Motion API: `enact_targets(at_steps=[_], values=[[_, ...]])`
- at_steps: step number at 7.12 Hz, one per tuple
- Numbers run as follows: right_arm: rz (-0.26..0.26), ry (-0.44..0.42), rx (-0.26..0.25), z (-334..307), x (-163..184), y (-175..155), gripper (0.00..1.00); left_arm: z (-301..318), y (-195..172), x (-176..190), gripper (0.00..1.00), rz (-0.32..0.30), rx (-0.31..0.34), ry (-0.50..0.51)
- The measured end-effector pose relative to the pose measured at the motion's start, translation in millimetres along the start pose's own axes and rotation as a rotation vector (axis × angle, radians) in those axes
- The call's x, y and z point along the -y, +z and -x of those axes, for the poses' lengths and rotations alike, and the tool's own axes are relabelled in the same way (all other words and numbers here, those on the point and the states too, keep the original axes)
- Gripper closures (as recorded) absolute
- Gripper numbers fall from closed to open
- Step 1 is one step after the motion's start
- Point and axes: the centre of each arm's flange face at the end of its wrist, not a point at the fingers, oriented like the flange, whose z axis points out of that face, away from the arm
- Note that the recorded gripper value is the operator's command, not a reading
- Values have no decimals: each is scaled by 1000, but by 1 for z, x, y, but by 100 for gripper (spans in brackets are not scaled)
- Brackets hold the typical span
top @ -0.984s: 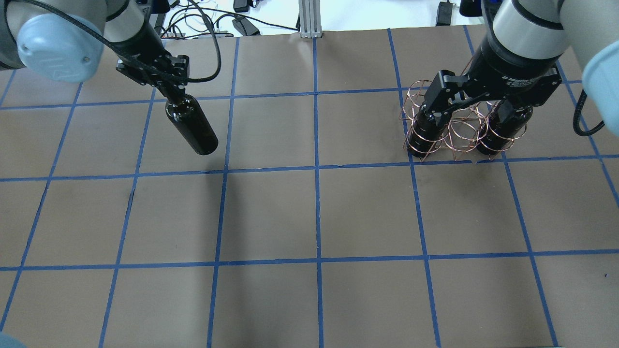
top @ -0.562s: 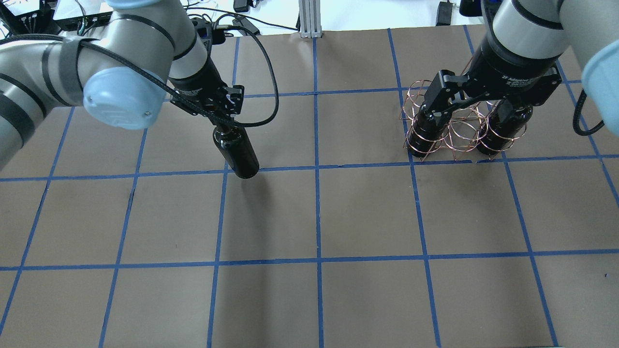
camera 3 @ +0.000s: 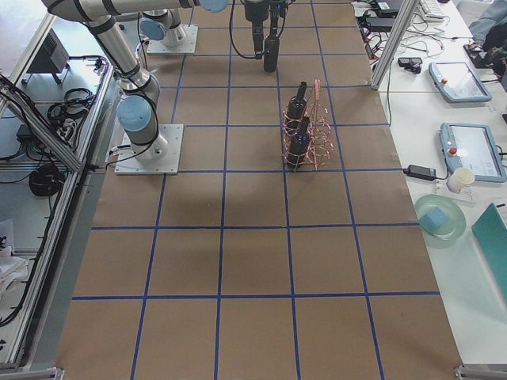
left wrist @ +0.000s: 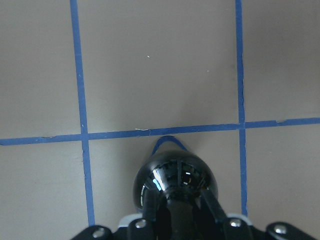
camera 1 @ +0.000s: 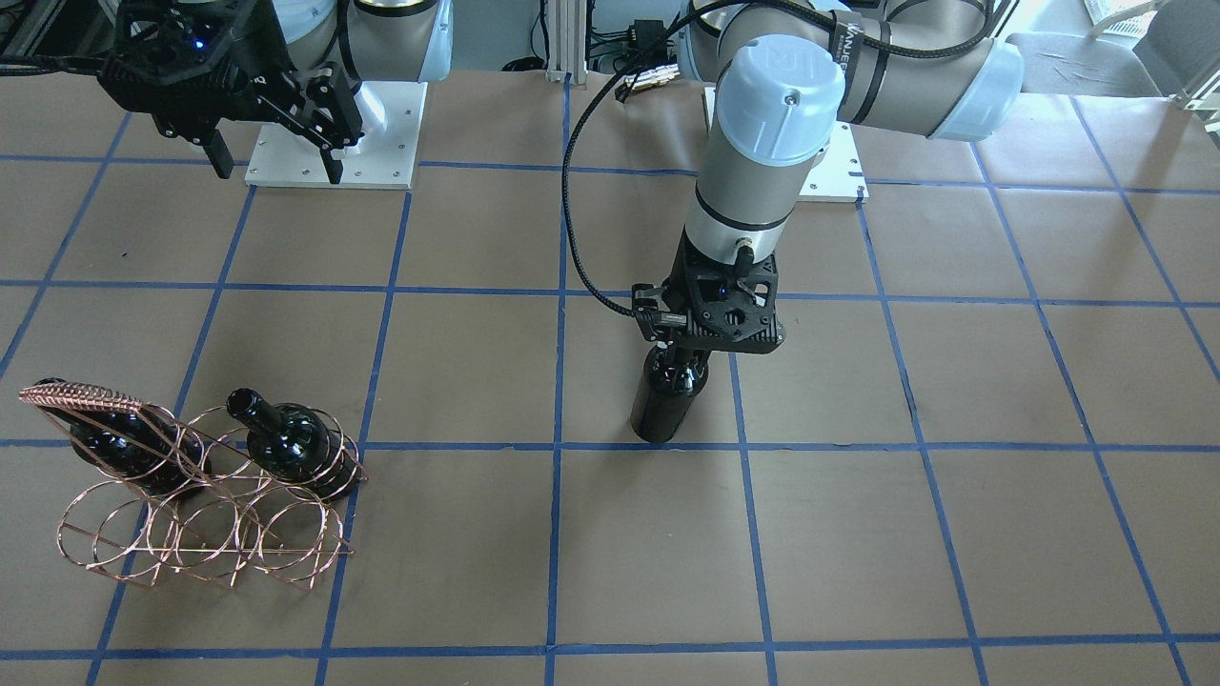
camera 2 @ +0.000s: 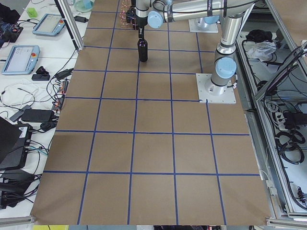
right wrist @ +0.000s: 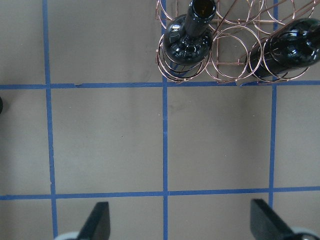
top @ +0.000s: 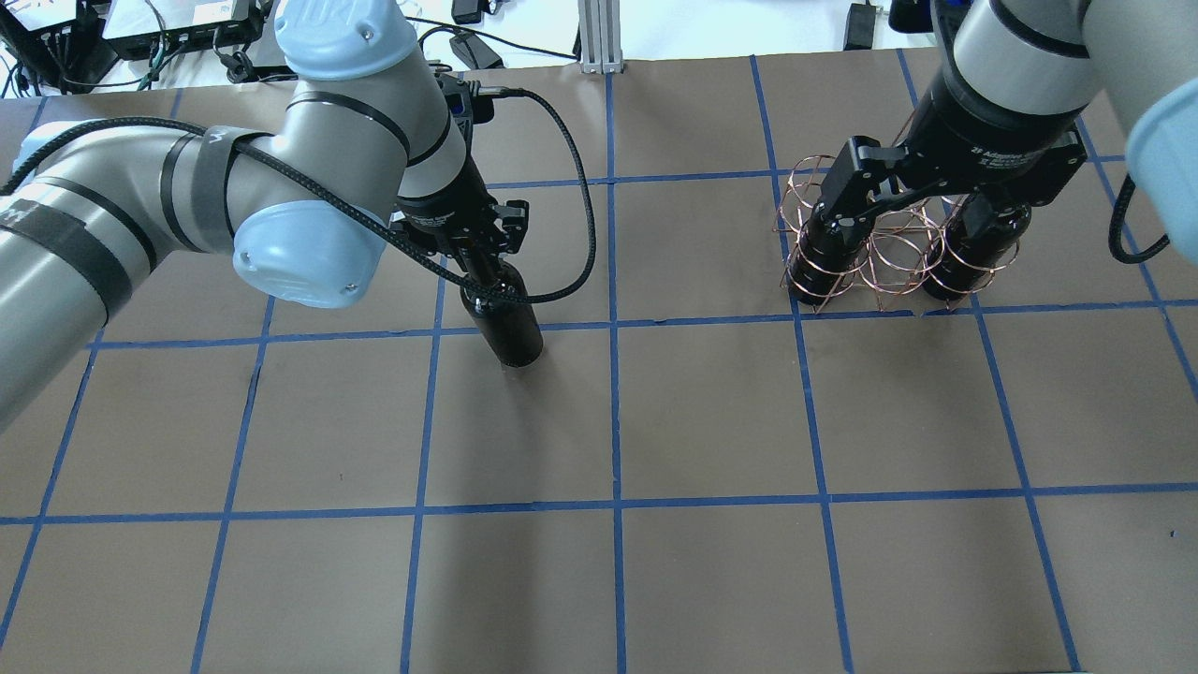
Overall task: Place wine into wine basket
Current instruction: 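Carry the bottle with the left gripper toward the table center and set it down, then open the left gripper and lift it away from the bottle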
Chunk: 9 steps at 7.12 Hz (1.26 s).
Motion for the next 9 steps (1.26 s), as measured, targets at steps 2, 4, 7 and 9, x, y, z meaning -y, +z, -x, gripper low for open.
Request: enact_targets(at_steps=[2, 4, 7, 9], values=[[0, 1, 0, 0, 0, 0, 0, -1, 0, -6, 100, 10, 3, 7], [-1, 1, 0, 0, 0, 0, 0, -1, 7, -11, 100, 27, 3, 12], [0, 1, 0, 0, 0, 0, 0, -4, 7, -11, 0, 28, -18, 6], [-2, 2, 0, 0, -1, -1, 0, -3, -10, -8, 0, 9, -19, -4]])
